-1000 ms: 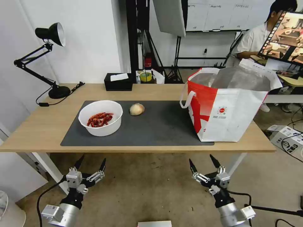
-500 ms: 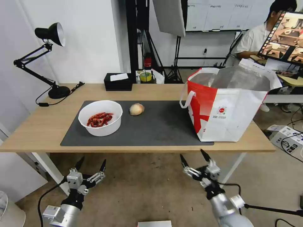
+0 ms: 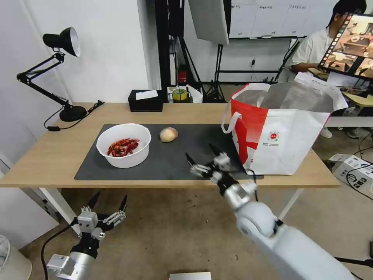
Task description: Pick up the trash from the table and place it into the takeout bag.
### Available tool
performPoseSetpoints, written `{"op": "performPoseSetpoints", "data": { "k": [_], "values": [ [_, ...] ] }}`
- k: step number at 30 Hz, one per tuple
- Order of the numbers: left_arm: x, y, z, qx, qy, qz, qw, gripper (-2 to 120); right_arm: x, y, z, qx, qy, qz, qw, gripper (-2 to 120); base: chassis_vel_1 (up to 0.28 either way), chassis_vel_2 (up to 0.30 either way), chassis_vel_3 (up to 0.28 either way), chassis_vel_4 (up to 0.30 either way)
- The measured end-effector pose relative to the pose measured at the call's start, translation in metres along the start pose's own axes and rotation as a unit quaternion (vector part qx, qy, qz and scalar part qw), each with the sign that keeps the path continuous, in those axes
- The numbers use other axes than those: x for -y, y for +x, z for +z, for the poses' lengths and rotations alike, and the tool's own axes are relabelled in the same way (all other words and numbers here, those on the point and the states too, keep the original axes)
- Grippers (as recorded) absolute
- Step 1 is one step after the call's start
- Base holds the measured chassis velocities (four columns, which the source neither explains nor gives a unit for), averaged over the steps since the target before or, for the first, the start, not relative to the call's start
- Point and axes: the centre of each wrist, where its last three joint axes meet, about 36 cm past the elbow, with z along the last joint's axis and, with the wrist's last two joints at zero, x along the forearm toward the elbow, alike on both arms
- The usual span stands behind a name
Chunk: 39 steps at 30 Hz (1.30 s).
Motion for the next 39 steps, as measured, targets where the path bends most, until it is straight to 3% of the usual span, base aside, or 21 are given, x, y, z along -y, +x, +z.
{"op": "performPoseSetpoints", "data": {
  "k": [5,8,12,19,29,39],
  "values": [
    [-0.002,0.001,0.001,0.000,-0.001,-0.002,1.0000,100,-0.002,-0.055,-0.007,-0.004,-0.001,0.014,1.000,100,0.000,0.000,0.000,0.000],
    [-0.005,0.003,0.005,-0.002,-0.003,0.001,1.0000,100,-0.004,-0.110,-0.015,-0.033,0.008,0.032,0.999,100,0.000,0.000,0.000,0.000],
    [-0.008,0.005,0.009,-0.005,-0.008,0.006,0.9999,100,-0.006,-0.156,-0.013,-0.078,0.006,0.048,0.996,100,0.000,0.000,0.000,0.000],
    [-0.011,0.004,0.006,0.002,-0.014,0.007,0.9999,100,-0.014,-0.215,-0.017,-0.121,0.017,0.063,0.990,100,0.000,0.000,0.000,0.000],
    [-0.020,0.006,0.007,0.000,-0.015,0.003,0.9999,100,-0.008,-0.244,-0.004,-0.205,0.025,0.059,0.977,100,0.000,0.000,0.000,0.000],
    [-0.018,0.006,0.008,0.000,-0.010,0.004,0.9999,100,-0.003,-0.237,0.019,-0.237,0.039,0.048,0.969,100,0.000,0.000,0.000,0.000]
  ]
}}
